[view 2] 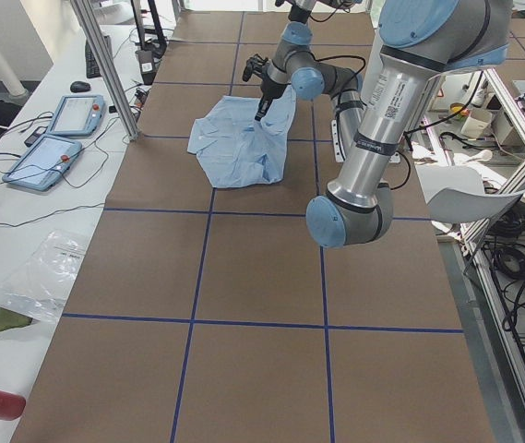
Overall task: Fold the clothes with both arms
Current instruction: 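Lift the hem with both grippers and fold it toward the collar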
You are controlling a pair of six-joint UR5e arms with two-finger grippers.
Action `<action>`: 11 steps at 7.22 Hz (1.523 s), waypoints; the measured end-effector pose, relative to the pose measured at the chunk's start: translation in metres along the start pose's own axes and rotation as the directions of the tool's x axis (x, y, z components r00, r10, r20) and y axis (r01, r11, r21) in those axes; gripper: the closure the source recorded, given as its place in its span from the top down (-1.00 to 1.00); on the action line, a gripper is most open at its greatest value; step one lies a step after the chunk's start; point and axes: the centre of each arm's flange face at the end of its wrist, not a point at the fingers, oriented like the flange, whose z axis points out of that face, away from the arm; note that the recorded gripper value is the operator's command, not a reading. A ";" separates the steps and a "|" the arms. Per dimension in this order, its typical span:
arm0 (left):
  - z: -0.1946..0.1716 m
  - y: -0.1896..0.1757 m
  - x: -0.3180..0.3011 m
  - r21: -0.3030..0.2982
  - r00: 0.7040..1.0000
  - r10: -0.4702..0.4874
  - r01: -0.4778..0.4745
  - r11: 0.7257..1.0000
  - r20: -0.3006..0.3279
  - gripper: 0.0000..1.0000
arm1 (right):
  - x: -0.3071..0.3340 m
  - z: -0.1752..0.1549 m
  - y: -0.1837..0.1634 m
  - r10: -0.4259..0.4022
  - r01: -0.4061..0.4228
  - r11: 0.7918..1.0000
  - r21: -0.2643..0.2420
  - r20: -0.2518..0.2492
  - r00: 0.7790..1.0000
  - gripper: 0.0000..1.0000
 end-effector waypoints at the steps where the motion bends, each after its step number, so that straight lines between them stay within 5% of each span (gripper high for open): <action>1: 0.020 -0.016 -0.001 0.034 1.000 -0.009 0.008 0.999 0.019 -1.00 | -0.013 0.021 -0.022 0.014 -0.013 0.999 0.036 -0.018 1.000 -1.00; 6: 0.187 -0.037 -0.042 0.121 0.994 -0.021 0.009 0.993 0.103 -1.00 | -0.016 0.201 -0.078 -0.031 0.036 0.993 0.112 -0.044 0.999 -1.00; 8: 0.217 -0.034 -0.057 0.125 0.993 0.008 -0.023 0.992 0.117 -1.00 | -0.003 0.239 -0.084 -0.042 0.048 0.992 0.119 -0.050 0.998 -0.88; 9: 0.220 -0.033 -0.059 0.125 0.993 0.020 -0.035 0.992 0.119 0.79 | 0.000 0.246 -0.086 -0.046 0.052 0.991 0.121 -0.055 0.997 0.98; 10: 0.220 -0.034 -0.061 0.127 0.992 0.041 -0.056 0.990 0.116 1.00 | 0.000 0.247 -0.089 -0.048 0.054 0.991 0.125 -0.053 0.997 1.00; 11: 0.212 -0.038 -0.061 0.141 0.992 0.088 -0.101 0.985 0.095 1.00 | -0.006 0.243 -0.093 -0.055 0.060 0.990 0.125 -0.043 0.998 1.00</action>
